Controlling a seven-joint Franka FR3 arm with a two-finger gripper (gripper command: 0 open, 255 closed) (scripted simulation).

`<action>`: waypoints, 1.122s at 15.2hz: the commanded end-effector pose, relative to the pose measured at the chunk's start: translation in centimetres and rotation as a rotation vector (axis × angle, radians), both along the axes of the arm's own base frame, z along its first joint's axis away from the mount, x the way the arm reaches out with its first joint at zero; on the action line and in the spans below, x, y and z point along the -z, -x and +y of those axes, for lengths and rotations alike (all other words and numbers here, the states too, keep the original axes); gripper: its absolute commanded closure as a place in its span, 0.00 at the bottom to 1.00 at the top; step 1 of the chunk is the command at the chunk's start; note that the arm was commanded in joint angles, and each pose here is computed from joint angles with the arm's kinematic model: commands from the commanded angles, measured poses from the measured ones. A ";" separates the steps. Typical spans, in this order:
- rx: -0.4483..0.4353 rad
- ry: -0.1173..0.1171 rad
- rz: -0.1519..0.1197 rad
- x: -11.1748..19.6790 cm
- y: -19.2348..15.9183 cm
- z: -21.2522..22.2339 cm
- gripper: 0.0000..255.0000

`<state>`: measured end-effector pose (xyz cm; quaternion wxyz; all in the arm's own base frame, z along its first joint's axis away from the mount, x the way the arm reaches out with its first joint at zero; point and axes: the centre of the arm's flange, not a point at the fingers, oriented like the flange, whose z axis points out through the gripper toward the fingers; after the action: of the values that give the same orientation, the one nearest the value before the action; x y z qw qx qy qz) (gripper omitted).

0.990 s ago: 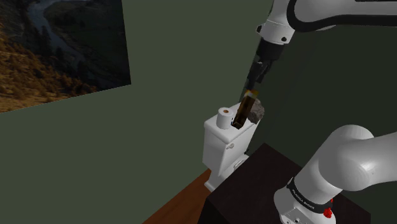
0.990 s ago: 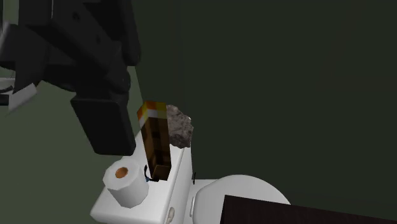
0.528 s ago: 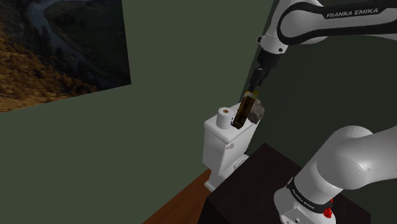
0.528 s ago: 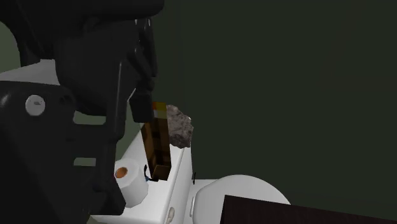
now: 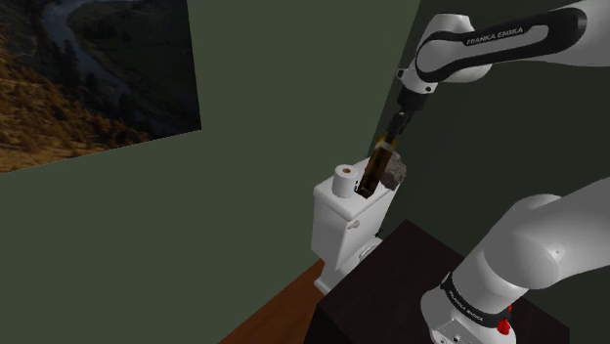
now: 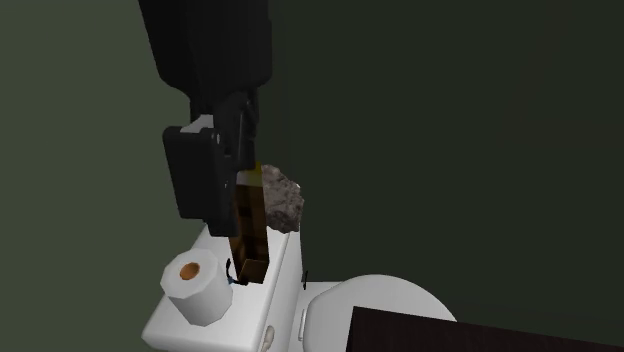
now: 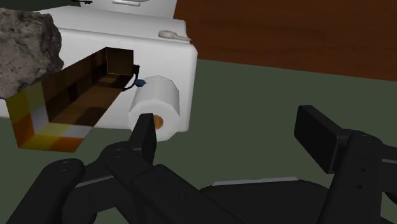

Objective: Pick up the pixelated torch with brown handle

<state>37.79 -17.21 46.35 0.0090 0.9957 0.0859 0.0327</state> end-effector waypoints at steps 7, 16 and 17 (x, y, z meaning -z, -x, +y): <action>-0.019 0.001 -0.007 4.6 -3.2 -9.1 0.00; -0.036 0.001 -0.012 9.4 -6.2 -17.5 0.00; -0.036 0.001 -0.012 10.0 -6.2 -17.5 0.00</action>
<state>43.94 -34.57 36.89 0.0091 0.9939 0.1032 0.0387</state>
